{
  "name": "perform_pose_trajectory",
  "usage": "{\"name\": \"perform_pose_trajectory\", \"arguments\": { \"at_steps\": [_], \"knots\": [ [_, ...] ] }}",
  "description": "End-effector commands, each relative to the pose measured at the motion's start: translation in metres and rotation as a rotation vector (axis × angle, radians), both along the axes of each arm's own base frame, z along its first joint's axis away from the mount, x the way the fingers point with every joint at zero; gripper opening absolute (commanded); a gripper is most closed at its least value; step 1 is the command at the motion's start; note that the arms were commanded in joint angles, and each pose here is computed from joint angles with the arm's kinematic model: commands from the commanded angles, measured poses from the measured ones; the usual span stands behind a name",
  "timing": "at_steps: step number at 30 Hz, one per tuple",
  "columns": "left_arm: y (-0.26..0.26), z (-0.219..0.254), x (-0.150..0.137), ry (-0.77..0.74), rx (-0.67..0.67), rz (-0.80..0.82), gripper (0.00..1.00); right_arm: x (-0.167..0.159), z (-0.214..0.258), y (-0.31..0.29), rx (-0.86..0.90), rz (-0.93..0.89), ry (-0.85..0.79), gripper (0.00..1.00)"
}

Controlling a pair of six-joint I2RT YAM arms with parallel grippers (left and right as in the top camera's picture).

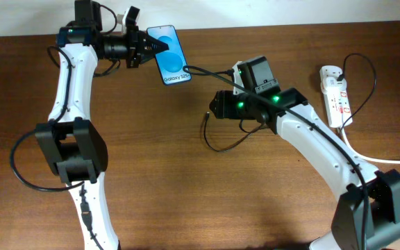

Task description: Plug charger to phone and switch on socket

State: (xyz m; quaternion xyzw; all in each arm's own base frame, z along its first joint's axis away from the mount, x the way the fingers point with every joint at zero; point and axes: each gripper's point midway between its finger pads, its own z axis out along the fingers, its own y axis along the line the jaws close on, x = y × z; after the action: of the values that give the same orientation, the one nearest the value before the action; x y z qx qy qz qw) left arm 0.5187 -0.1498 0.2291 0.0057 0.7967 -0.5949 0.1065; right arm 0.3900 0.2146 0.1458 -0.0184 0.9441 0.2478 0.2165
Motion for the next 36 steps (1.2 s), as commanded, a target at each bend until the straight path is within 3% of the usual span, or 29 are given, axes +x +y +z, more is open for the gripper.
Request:
{"name": "perform_pose_trajectory", "arguments": {
  "at_steps": [1, 10, 12, 17, 36],
  "knots": [
    [-0.002, 0.005, -0.002, -0.020, -0.020, -0.017, 0.00, 0.007, -0.002, 0.004, -0.002, -0.006, -0.009, 0.58],
    [0.014, 0.005, 0.003, -0.023, -0.016, 0.015, 0.00, 0.010, -0.048, 0.011, -0.017, -0.044, 0.098, 0.52],
    [0.037, 0.005, 0.008, -0.023, -0.016, 0.058, 0.00, 0.006, -0.059, 0.018, -0.027, -0.030, 0.122, 0.43],
    [0.070, 0.000, 0.012, 0.009, 0.000, 0.130, 0.00, 0.003, -0.101, 0.023, -0.022, -0.115, 0.247, 0.34],
    [0.068, -0.010, 0.011, 0.046, 0.049, 0.143, 0.00, 0.005, -0.155, 0.040, -0.024, -0.178, 0.313, 0.23]
  ]
}}
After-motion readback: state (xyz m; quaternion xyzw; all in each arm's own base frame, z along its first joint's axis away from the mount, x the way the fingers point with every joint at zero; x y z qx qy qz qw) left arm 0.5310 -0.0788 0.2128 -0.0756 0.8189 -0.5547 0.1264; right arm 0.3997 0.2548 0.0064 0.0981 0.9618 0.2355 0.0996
